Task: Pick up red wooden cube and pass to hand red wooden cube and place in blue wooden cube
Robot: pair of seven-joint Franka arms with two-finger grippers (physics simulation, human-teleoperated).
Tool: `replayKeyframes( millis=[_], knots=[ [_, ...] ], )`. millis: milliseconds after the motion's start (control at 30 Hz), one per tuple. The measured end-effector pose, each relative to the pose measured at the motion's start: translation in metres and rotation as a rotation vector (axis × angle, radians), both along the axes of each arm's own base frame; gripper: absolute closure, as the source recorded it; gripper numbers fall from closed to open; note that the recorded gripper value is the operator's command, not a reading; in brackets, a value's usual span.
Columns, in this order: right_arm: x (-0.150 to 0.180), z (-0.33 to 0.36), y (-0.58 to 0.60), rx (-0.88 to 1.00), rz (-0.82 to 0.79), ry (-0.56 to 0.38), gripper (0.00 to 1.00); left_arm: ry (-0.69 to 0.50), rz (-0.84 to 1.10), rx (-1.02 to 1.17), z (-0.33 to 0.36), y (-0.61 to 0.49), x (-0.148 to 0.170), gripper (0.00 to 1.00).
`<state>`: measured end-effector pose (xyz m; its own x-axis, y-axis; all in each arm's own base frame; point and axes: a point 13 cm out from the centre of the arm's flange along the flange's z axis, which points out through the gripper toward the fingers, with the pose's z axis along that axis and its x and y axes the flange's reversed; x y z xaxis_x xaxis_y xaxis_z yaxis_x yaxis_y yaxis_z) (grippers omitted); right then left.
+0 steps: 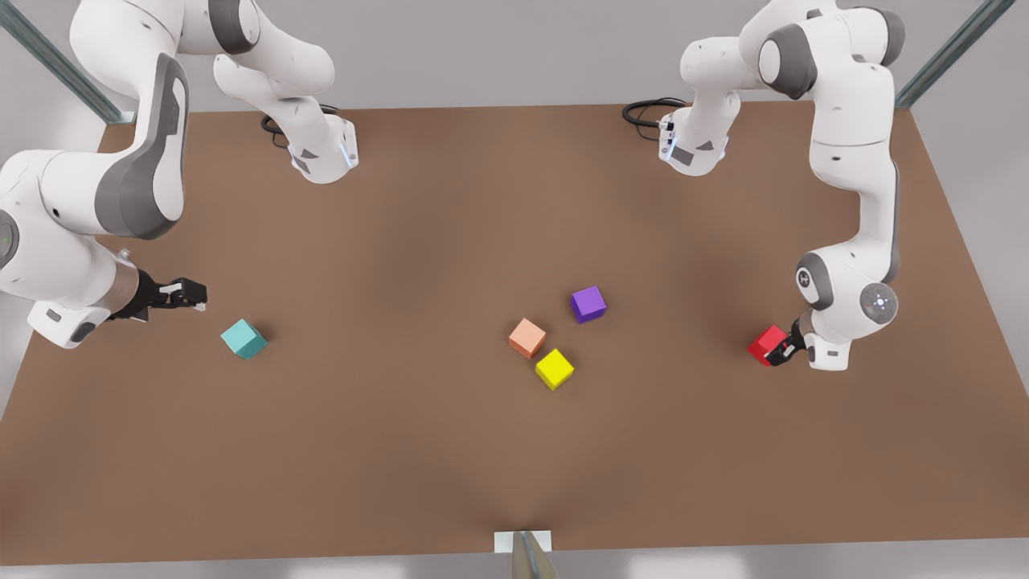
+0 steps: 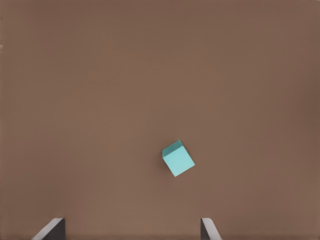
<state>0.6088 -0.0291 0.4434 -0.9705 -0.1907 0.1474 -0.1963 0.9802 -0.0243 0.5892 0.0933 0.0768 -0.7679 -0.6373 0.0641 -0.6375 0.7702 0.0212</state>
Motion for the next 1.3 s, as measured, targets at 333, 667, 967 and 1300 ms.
replayKeyframes(
  millis=[333, 667, 967, 1300],
  knots=[
    [0.000, -0.001, 0.001, 0.000, 0.005, 0.004, 0.00, 0.055, 0.037, 0.013, -0.044, -0.001, -0.015, 0.31],
    [-0.002, -0.004, 0.001, 0.003, 0.007, 0.011, 0.00, -0.067, 0.010, -0.080, 0.014, -0.098, 0.035, 0.54],
    [0.024, -0.159, 0.159, 0.626, 0.079, 0.220, 0.00, 0.014, -0.279, -0.682, 0.220, -0.453, 0.065, 0.50],
    [0.078, -0.171, 0.365, 1.185, 0.478, -0.250, 0.00, 0.091, -0.376, -1.144, 0.210, -0.580, 0.036, 0.61]
  ],
)
